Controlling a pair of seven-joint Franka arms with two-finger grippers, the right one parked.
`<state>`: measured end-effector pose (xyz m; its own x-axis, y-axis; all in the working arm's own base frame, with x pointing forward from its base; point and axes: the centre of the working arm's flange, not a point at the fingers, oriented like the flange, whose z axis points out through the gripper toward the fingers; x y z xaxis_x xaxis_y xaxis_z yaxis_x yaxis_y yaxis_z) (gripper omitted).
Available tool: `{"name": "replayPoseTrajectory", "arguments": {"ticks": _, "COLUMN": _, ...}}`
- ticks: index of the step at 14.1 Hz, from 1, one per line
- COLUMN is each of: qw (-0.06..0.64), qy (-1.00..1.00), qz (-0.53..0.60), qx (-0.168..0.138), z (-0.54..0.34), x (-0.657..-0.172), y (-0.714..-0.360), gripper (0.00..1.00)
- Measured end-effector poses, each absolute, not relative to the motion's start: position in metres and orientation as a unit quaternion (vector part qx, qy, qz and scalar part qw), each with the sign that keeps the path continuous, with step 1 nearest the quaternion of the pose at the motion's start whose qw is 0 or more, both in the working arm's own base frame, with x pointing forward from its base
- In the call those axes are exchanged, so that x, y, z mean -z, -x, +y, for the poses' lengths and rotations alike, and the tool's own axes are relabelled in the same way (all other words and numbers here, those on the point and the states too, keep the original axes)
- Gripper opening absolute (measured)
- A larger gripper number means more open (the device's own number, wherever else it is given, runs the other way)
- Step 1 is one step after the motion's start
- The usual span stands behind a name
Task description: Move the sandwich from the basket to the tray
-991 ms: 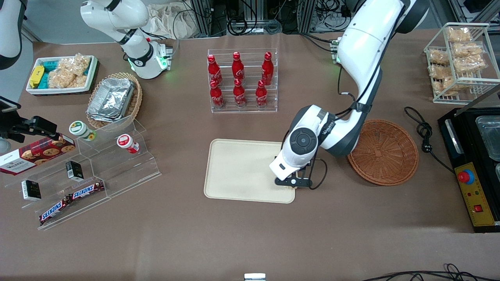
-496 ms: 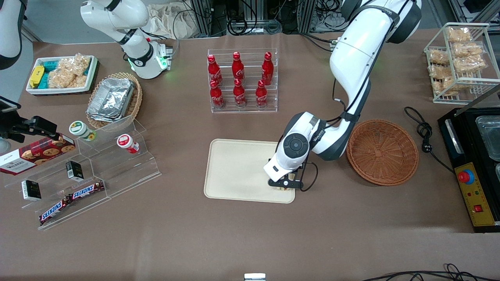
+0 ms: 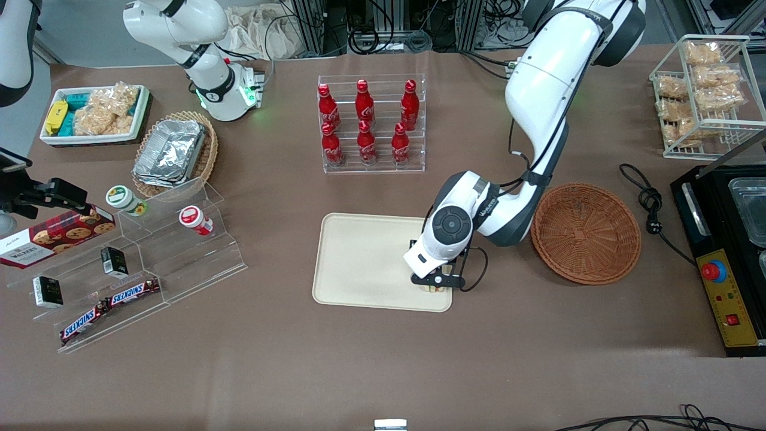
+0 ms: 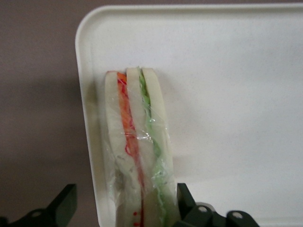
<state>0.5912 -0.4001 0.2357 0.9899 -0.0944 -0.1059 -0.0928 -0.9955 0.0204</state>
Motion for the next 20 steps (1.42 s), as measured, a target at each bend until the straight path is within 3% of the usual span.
{"name": "replayPoseTrajectory", "arguments": {"ticks": 5, "qw": 0.001, "qy": -0.998, "qz": -0.038, "qx": 0.041, "z": -0.386, "x": -0.300, "y": -0.601, "gripper": 0.99}}
{"name": "replayPoseTrajectory", "arguments": {"ticks": 12, "qw": -0.016, "qy": -0.999, "qz": 0.008, "qx": 0.051, "z": -0.239, "x": -0.464, "y": -0.623, "gripper": 0.99}}
{"name": "replayPoseTrajectory", "arguments": {"ticks": 20, "qw": -0.013, "qy": -0.998, "qz": -0.001, "qx": 0.056, "z": -0.108, "x": -0.541, "y": -0.619, "gripper": 0.99}}
